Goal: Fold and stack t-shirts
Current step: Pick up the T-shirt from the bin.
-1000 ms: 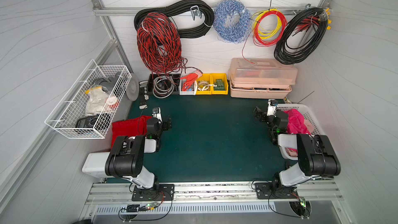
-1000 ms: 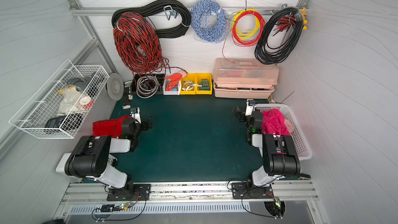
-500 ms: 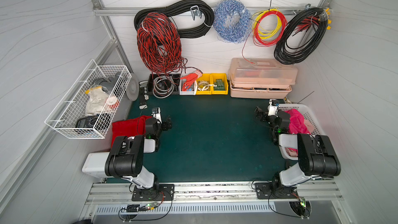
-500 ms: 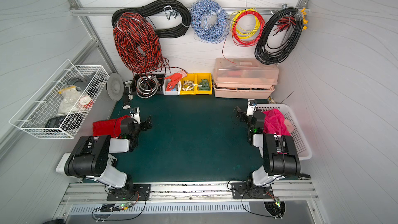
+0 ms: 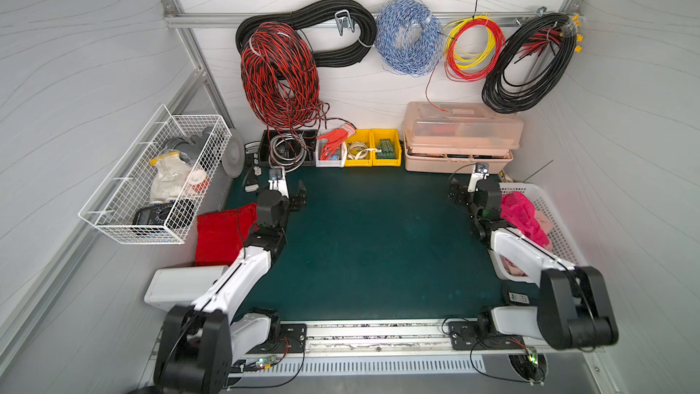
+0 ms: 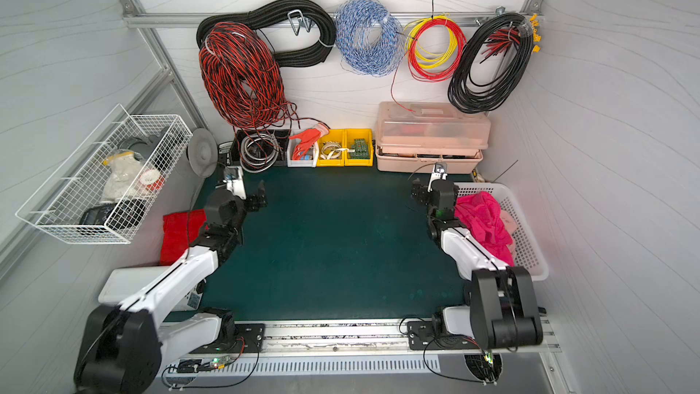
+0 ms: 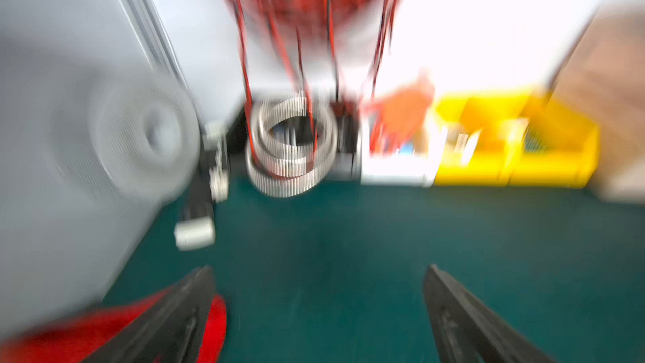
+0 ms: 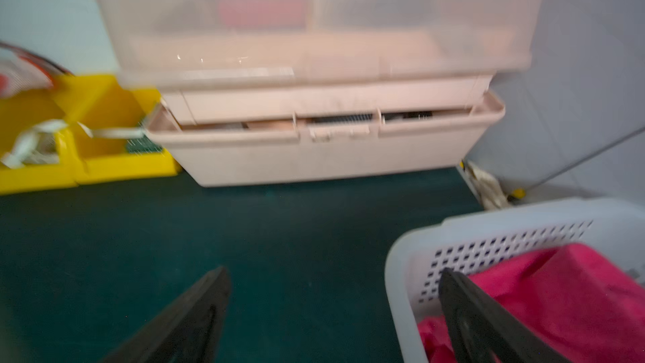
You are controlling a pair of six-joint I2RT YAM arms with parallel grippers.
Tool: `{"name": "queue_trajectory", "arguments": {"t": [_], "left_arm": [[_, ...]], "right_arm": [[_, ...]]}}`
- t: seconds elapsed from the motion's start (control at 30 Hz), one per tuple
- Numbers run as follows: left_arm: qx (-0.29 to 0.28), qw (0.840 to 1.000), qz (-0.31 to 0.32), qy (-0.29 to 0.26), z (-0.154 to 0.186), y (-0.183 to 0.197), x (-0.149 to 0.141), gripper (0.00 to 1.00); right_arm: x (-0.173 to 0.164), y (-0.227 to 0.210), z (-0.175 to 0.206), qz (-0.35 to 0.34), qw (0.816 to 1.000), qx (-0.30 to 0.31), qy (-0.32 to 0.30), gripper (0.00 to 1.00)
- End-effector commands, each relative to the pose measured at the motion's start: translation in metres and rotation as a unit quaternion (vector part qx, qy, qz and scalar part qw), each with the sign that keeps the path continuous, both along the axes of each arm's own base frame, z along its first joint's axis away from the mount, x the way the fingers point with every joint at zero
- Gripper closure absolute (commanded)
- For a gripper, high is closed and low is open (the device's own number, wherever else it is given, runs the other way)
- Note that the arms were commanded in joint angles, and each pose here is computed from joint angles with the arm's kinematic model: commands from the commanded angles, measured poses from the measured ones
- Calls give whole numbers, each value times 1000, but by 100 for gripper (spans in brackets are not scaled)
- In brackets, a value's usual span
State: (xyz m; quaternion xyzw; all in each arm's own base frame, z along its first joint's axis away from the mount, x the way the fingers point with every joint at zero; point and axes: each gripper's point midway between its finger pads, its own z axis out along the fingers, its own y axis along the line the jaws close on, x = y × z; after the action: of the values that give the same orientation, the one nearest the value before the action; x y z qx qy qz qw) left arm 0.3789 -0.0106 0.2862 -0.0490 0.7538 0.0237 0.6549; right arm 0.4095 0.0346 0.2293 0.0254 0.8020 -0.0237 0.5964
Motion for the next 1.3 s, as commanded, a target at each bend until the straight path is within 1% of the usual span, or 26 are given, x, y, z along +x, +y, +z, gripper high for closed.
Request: {"name": "queue_trajectory", "arguments": {"t": [0.0, 0.07, 0.13, 0.2, 0.3, 0.33, 0.37, 0.4, 0.43, 0.47, 0.5, 0.53, 0.57, 0.6, 0.63, 0.7, 0.77, 0.83, 0.9, 0.93, 1.0, 1.07, 1.13, 1.17, 1.2, 1.27], "left_arm": [[-60, 997, 21, 45, 46, 7, -30, 0], [-87, 993, -40, 75, 57, -15, -41, 0], [-121, 980, -135, 77, 63, -48, -56, 0], [-156, 961, -218, 63, 69, -76, -75, 0], [-198, 929, -310, 34, 88, -103, -104, 0], [-211, 922, -323, 24, 96, -107, -110, 0], [-220, 916, -336, 16, 103, -110, -114, 0], [-225, 911, -346, 12, 109, -113, -116, 0], [-227, 908, -351, 16, 112, -114, -117, 0], [-225, 910, -348, 28, 111, -114, -116, 0], [-220, 916, -333, 47, 106, -111, -112, 0], [-214, 925, -307, 72, 95, -105, -107, 0], [-201, 934, -281, 91, 87, -98, -103, 0], [-192, 944, -245, 113, 74, -88, -95, 0], [-181, 951, -208, 138, 59, -78, -88, 0], [-142, 962, -139, 186, 26, -61, -76, 0], [-95, 964, -116, 221, -3, -57, -66, 0], [-78, 961, -104, 243, -31, -58, -57, 0], [-96, 949, -80, 290, -62, -58, -51, 0], [-96, 934, -79, 334, -83, -62, -48, 0], [-104, 912, -98, 384, -112, -75, -45, 0], [-118, 905, -122, 391, -125, -88, -39, 0], [-129, 905, -132, 384, -128, -94, -34, 0], [-131, 906, -135, 380, -128, -97, -33, 0], [-133, 908, -137, 372, -125, -98, -31, 0], [-135, 914, -143, 355, -117, -101, -29, 0]], "right_arm": [[-30, 22, 19, 43, 996, 22, 78, 1], [-38, 41, 30, 73, 989, 51, 118, 1], [-52, 53, 38, 75, 978, 95, 171, 1], [-72, 79, 42, 124, 951, 166, 228, 1], [-94, 122, 44, 231, 904, 257, 249, 1], [-98, 128, 43, 250, 897, 270, 246, 1], [-99, 127, 40, 245, 900, 268, 240, 1], [-97, 118, 36, 214, 916, 247, 234, 1], [-96, 98, 33, 154, 943, 191, 225, 1], [-94, 83, 32, 110, 957, 153, 221, 1], [-91, 43, 32, 5, 973, 70, 219, 1], [-87, 13, 38, -81, 974, 28, 209, 1], [-95, -22, 37, -161, 961, -28, 225, 1], [-95, -48, 41, -227, 948, -43, 221, 1], [-99, -69, 38, -272, 932, -49, 234, 1], [-100, -98, 14, -309, 910, 1, 275, 1], [-96, -121, -18, -337, 890, 87, 294, 1], [-92, -131, -53, -344, 869, 173, 311, 1], [-90, -138, -82, -352, 848, 226, 326, 1], [-89, -141, -95, -361, 838, 239, 333, 1], [-88, -144, -109, -366, 831, 242, 341, 1], [-88, -146, -123, -367, 826, 248, 349, 1], [-88, -146, -134, -361, 821, 262, 356, 2], [-87, -146, -139, -357, 821, 268, 357, 6], [-86, -146, -141, -352, 822, 273, 353, 21], [-85, -146, -142, -343, 826, 286, 343, 77]]}}
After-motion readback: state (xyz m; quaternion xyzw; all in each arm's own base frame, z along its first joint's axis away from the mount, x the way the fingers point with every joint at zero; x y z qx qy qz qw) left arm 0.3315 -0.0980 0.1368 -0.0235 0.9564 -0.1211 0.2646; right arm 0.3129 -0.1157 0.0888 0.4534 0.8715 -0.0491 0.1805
